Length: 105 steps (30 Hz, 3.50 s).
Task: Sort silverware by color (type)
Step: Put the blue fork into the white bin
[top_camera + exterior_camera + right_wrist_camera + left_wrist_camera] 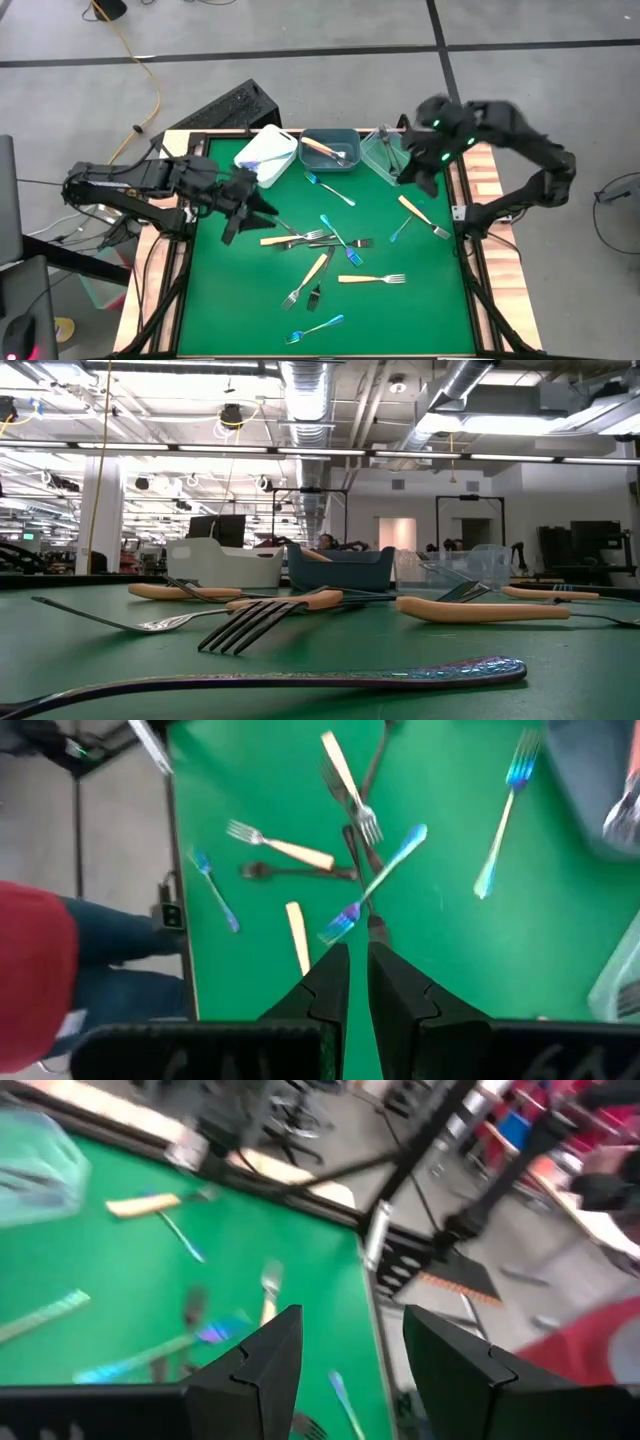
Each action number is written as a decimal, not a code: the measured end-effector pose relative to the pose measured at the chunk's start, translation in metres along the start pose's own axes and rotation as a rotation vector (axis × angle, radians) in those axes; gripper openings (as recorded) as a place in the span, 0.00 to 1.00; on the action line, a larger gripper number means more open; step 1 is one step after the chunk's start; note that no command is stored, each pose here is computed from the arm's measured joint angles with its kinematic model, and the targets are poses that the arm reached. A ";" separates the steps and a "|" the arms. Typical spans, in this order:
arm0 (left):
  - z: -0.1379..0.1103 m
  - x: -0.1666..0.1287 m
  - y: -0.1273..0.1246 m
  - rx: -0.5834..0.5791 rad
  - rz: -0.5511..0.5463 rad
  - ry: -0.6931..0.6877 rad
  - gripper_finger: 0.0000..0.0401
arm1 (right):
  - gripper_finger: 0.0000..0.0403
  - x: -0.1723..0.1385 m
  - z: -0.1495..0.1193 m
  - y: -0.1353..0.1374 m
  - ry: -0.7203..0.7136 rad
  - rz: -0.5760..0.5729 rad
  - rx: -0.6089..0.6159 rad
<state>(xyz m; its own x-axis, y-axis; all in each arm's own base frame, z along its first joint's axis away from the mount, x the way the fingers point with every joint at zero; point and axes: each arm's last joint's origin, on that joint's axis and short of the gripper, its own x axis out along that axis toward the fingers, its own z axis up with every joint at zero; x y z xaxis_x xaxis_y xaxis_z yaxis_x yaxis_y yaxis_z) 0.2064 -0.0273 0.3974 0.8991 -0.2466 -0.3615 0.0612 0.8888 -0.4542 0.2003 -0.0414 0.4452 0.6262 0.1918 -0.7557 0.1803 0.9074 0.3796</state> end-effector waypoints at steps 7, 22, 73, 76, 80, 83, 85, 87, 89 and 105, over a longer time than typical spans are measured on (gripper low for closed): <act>-0.022 -0.004 -0.020 0.017 -0.034 0.139 0.40 | 0.14 0.075 -0.015 0.035 0.063 0.040 0.012; -0.054 -0.004 -0.039 0.098 0.003 0.271 0.40 | 0.14 0.174 -0.070 0.083 0.039 0.009 0.157; -0.167 0.045 -0.015 -0.111 0.042 0.389 0.40 | 0.38 0.325 -0.049 -0.002 0.172 -0.324 0.087; -0.168 0.044 -0.016 -0.086 0.042 0.392 0.40 | 0.37 0.335 -0.052 -0.004 0.186 -0.343 0.090; -0.168 0.043 -0.016 -0.076 0.040 0.392 0.40 | 0.36 0.342 -0.055 -0.013 0.223 -0.394 0.115; -0.167 0.041 -0.015 -0.060 0.042 0.392 0.40 | 0.36 0.345 -0.057 -0.019 0.250 -0.423 0.124; -0.166 0.041 -0.015 -0.054 0.048 0.376 0.40 | 0.36 0.345 -0.057 -0.021 0.257 -0.418 0.132; -0.166 0.040 -0.014 -0.044 0.060 0.363 0.40 | 0.36 0.345 -0.057 -0.023 0.264 -0.417 0.137; -0.165 0.040 -0.015 -0.044 0.064 0.345 0.40 | 0.35 0.345 -0.056 -0.024 0.267 -0.410 0.141; -0.164 0.040 -0.014 -0.081 0.090 0.321 0.40 | 0.04 0.343 -0.056 -0.024 0.274 -0.407 0.145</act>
<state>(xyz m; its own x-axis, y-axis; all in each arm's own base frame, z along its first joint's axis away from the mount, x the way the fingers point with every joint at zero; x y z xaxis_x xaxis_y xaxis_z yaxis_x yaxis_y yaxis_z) 0.1708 -0.1129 0.2560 0.7163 -0.2889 -0.6352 -0.0586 0.8822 -0.4673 0.3683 0.0231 0.1468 0.2645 -0.0578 -0.9627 0.4838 0.8715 0.0806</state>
